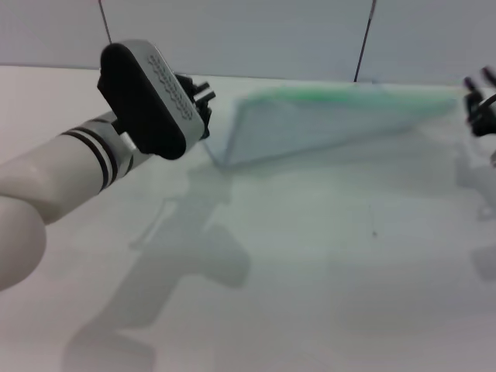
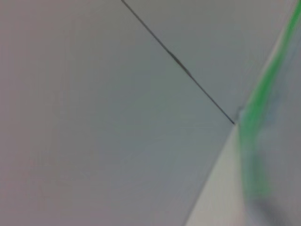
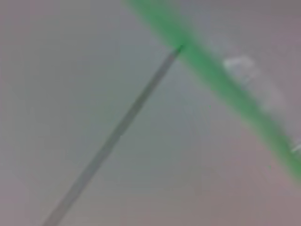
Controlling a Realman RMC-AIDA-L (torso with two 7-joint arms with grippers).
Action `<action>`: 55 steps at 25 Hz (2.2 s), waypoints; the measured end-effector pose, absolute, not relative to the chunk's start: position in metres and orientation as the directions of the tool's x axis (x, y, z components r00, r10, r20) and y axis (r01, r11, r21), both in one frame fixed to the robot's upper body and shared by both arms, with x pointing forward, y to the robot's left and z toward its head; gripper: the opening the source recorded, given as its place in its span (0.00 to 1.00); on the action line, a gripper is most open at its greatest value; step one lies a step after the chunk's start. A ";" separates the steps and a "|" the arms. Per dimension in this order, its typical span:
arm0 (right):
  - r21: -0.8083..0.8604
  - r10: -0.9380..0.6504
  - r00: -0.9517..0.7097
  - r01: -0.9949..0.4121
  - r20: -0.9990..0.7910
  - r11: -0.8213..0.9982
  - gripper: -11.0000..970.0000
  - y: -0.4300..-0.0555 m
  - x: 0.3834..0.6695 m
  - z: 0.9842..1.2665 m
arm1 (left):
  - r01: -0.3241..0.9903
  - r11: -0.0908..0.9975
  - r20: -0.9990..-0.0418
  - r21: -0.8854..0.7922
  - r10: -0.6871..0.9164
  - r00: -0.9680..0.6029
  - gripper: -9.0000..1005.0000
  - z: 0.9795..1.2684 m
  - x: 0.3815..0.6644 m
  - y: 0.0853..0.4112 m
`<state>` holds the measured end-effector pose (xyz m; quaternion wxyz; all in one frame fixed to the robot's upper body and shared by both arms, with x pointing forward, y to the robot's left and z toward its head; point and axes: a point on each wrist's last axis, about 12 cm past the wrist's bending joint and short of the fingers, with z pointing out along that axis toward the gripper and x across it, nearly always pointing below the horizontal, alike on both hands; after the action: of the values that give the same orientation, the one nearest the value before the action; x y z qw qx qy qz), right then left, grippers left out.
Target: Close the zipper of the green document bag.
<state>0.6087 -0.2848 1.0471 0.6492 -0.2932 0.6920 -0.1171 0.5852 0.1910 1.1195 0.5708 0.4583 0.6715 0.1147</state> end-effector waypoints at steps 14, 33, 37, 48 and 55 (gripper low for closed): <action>-0.242 -0.201 0.238 -0.157 -0.950 0.958 0.55 -0.287 0.581 1.068 | 0.275 0.770 -0.817 0.576 0.556 0.155 0.39 1.126 0.580 0.189; -0.205 -0.201 0.215 0.001 -0.956 0.979 0.75 -0.283 0.571 1.063 | 0.177 0.934 -0.937 0.310 0.269 0.223 0.77 1.114 0.573 0.200; -0.223 -0.227 0.221 0.044 -0.949 0.974 0.75 -0.273 0.568 1.064 | 0.178 0.931 -0.934 0.319 0.276 0.229 0.77 1.114 0.573 0.199; -0.204 -0.206 0.240 0.031 -0.949 0.978 0.75 -0.268 0.568 1.065 | 0.176 0.931 -0.933 0.321 0.279 0.229 0.77 1.114 0.572 0.199; -0.201 -0.202 0.237 0.030 -0.950 0.979 0.75 -0.268 0.569 1.065 | 0.176 0.929 -0.931 0.325 0.282 0.230 0.77 1.113 0.572 0.199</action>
<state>0.5689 -0.2678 1.0655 0.7833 -0.0704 0.6132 -0.0741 0.5724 0.1991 1.1134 0.7620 0.1849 0.6197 0.0348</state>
